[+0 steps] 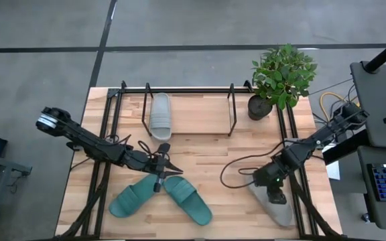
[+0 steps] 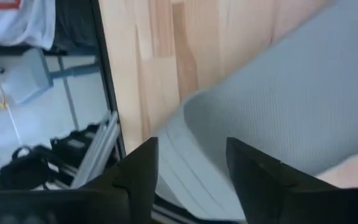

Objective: Pick and place slides into the shelf
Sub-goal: Put the gray slide on the shelf

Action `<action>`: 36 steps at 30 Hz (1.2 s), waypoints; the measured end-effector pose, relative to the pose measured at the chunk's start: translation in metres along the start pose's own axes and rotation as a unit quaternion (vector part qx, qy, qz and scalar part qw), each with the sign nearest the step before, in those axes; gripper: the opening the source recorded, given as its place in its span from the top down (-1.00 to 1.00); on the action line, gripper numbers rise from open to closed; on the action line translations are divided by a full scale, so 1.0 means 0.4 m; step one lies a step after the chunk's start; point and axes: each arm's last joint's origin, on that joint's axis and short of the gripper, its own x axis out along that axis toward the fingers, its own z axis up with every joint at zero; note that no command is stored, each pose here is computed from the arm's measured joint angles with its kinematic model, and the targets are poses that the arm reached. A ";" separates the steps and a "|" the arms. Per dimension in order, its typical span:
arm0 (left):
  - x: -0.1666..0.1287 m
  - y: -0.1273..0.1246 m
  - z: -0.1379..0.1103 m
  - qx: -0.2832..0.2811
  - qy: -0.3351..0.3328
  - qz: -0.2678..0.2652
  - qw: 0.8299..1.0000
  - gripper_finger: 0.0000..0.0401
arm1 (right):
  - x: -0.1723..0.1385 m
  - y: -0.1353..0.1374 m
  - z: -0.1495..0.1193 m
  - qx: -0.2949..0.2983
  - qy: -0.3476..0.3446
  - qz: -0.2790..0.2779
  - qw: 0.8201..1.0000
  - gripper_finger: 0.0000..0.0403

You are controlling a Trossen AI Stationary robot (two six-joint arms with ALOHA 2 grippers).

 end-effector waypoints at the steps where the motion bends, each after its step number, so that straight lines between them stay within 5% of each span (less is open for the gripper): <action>1: 0.001 0.000 -0.001 0.000 0.000 0.000 1.000 0.96 | 0.003 -0.003 -0.003 -0.003 0.008 0.003 1.000 0.05; 7: 0.002 -0.001 -0.003 -0.001 0.002 0.000 1.000 0.96 | 0.013 -0.014 -0.011 -0.036 0.022 0.010 0.999 -0.08; 22: 0.002 0.000 -0.003 -0.004 0.002 0.000 1.000 0.96 | 0.057 -0.026 -0.025 -0.079 0.030 0.056 0.995 -0.05; 30: 0.002 0.000 -0.004 -0.004 0.003 0.000 1.000 0.96 | 0.084 -0.038 -0.042 -0.095 0.031 0.059 0.993 0.14; 36: 0.002 0.000 -0.003 -0.004 0.003 0.000 1.000 0.96 | 0.086 -0.039 -0.043 -0.115 0.030 0.063 0.991 0.55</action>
